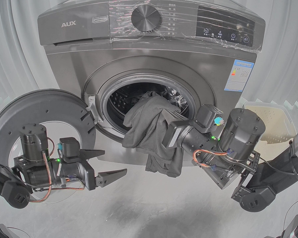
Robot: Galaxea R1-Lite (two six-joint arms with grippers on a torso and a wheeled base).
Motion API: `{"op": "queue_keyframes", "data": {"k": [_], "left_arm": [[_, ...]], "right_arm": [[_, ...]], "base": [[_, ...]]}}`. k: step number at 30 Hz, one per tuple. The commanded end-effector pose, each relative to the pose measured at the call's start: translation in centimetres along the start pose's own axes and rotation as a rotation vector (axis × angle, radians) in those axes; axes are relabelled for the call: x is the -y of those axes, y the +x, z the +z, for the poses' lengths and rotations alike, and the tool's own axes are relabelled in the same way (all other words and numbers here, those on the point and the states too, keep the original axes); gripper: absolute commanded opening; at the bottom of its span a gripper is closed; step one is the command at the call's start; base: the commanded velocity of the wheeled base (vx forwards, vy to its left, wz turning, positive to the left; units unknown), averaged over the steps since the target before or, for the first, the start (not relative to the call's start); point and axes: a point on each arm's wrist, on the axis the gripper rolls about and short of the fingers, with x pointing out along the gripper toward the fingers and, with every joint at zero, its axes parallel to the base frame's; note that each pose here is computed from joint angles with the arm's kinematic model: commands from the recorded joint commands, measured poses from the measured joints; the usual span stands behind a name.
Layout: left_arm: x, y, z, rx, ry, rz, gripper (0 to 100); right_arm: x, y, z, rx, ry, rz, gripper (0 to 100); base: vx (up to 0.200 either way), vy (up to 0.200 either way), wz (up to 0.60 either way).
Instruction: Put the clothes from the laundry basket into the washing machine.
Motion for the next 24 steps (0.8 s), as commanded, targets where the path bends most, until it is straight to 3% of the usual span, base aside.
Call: {"op": "queue_keyframes", "data": {"k": [1, 7, 9, 11, 13, 19, 24], "left_arm": [[-1.0, 2.9, -0.9, -0.059, -0.029, -0.014, 100], [-1.8, 4.9, -0.2, -0.026, -0.06, -0.009, 100], [-1.8, 5.3, 0.0, -0.002, -0.076, -0.012, 100], [-1.7, 5.8, 0.3, 0.033, -0.111, -0.014, 100], [-1.6, 6.1, 0.3, 0.052, -0.123, -0.016, 100], [-2.1, 7.3, -0.4, 0.065, -0.119, -0.017, 100], [-2.7, 8.4, -1.0, 0.122, -0.104, -0.021, 100]], "right_arm": [[-0.2, 0.0, -0.1, -0.003, 0.0, 0.006, 0], [-0.2, 0.0, -0.1, -0.001, 0.0, 0.006, 0], [-0.2, 0.0, -0.2, -0.003, 0.0, 0.006, 0], [-0.2, 0.0, -0.1, 0.0, 0.001, 0.007, 0], [-0.3, 0.0, -0.1, 0.0, 0.001, 0.007, 0], [-0.3, 0.0, -0.1, 0.001, 0.002, 0.008, 0], [-0.3, 0.0, -0.1, 0.008, 0.003, 0.01, 0]], "base": [[0.0, 0.0, 0.0], [0.0, 0.0, 0.0], [0.0, 0.0, 0.0], [0.0, 0.0, 0.0], [0.0, 0.0, 0.0], [0.0, 0.0, 0.0], [0.0, 0.0, 0.0]]}}
